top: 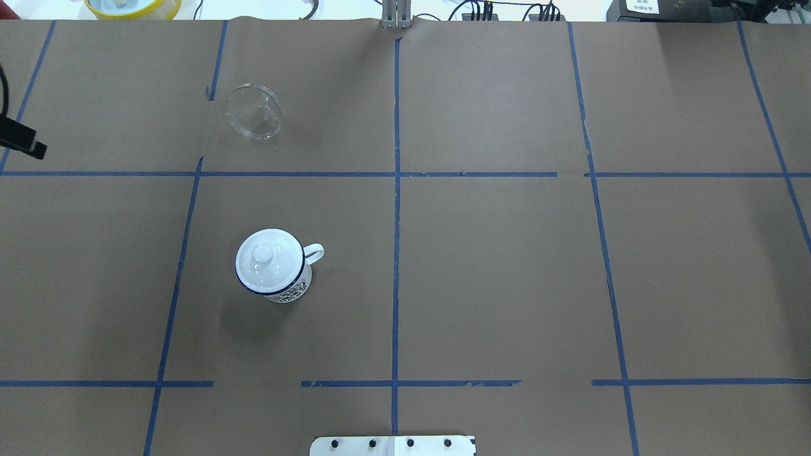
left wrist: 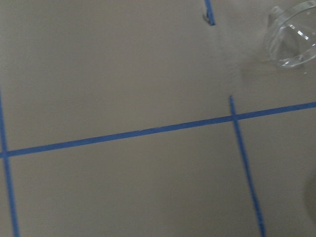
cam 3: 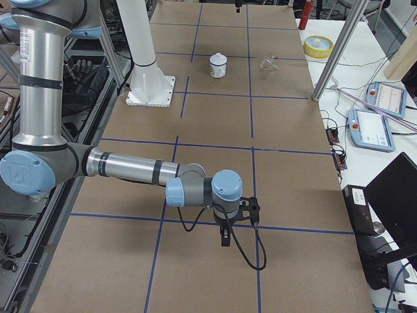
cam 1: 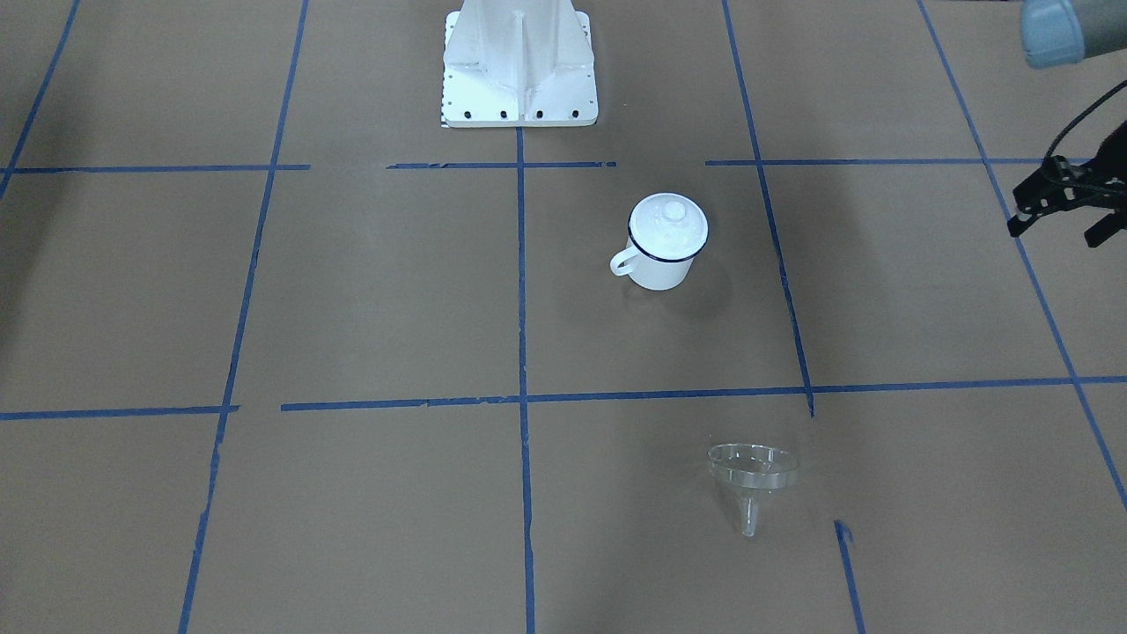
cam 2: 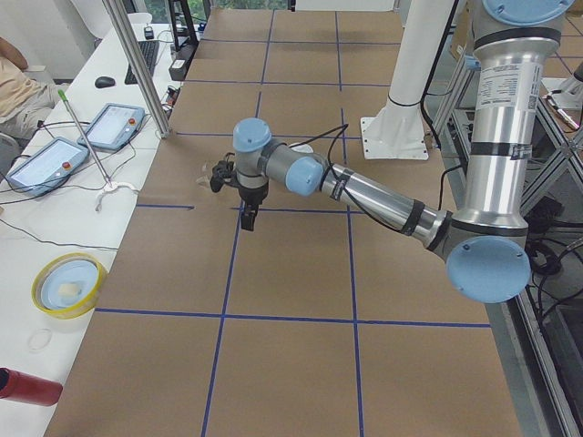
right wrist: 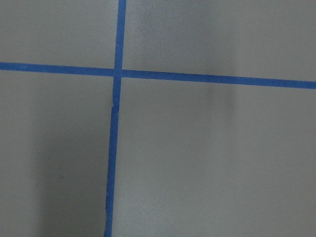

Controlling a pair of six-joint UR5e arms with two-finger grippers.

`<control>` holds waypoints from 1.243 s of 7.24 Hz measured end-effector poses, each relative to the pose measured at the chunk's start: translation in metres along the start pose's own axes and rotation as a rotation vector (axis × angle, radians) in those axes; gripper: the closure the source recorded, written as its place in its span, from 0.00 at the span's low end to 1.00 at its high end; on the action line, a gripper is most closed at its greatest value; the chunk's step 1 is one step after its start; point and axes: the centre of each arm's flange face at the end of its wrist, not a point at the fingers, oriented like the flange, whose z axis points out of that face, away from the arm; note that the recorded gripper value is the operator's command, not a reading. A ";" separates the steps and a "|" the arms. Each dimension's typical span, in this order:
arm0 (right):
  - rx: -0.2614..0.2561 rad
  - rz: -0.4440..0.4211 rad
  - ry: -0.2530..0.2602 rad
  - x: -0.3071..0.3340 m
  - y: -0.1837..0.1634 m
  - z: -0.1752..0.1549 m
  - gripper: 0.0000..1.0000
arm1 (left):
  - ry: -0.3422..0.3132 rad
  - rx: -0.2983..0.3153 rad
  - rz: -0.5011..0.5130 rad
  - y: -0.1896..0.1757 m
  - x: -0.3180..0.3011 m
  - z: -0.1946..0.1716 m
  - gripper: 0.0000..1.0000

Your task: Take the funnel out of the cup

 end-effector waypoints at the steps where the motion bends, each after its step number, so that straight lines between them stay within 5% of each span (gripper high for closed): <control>1: 0.000 0.000 0.000 0.000 0.000 0.000 0.00 | 0.010 -0.033 0.025 0.025 -0.063 0.010 0.00; 4: 0.000 0.000 0.000 0.000 0.000 0.000 0.00 | 0.013 -0.057 -0.023 0.083 -0.146 0.010 0.00; 9: 0.000 0.000 0.000 0.000 0.000 0.000 0.00 | -0.069 -0.047 -0.012 0.084 -0.155 0.002 0.00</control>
